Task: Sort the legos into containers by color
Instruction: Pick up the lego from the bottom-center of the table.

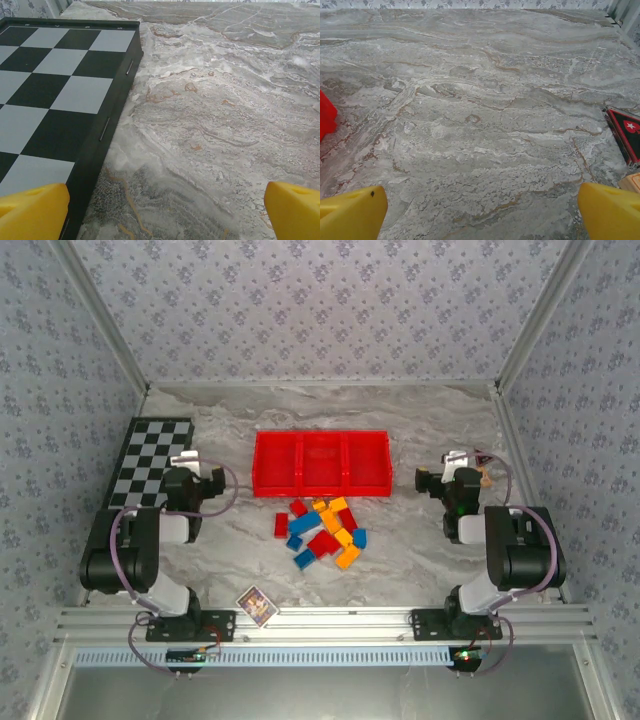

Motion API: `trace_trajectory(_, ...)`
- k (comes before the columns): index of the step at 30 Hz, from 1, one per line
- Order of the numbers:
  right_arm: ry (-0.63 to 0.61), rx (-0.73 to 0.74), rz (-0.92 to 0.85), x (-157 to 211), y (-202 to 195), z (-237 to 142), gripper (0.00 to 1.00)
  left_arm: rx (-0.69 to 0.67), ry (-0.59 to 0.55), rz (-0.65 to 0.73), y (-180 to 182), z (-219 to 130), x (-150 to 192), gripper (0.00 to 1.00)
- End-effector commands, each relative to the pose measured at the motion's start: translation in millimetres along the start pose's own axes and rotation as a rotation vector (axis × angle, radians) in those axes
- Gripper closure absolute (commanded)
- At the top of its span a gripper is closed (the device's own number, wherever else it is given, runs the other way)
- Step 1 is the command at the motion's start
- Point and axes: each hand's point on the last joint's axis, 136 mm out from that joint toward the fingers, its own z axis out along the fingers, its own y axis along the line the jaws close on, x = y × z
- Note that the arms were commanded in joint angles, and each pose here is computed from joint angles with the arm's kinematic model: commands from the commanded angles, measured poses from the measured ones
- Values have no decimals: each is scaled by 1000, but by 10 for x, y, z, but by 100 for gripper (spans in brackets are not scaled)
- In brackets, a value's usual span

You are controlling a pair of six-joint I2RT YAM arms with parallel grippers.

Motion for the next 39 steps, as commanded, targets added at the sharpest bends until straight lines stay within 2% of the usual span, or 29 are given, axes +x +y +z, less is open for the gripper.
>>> trace_trajectory(1,-21,9,-1,-100,-10,15,0,24,-28,2,-20,29,-125,0)
trace_trajectory(23,-22,8,0,-104,-14,15,0,28,-29,0,-28,29,-127,0)
trace_trajectory(25,-20,5,3,-101,-11,16,0,74,-24,21,-108,30,-127,0)
trace_trajectory(31,-13,-2,23,-85,-33,23,0,71,-27,23,-104,25,-123,0)
trace_trajectory(32,-15,0,23,-95,-42,22,0,63,-35,32,-112,9,-137,0)
trace_trajectory(33,-31,68,35,-129,-140,-5,0,58,-44,51,-143,-21,-175,0)
trace_trajectory(34,-69,210,49,-206,-302,-139,0,44,-69,71,-161,-88,-257,0)
trace_trajectory(36,-79,285,108,-361,-454,-397,0,-21,-30,87,-166,-248,-412,0)
trace_trajectory(39,-89,370,500,-593,-813,-875,0,-70,-33,3,-169,-534,-768,0)
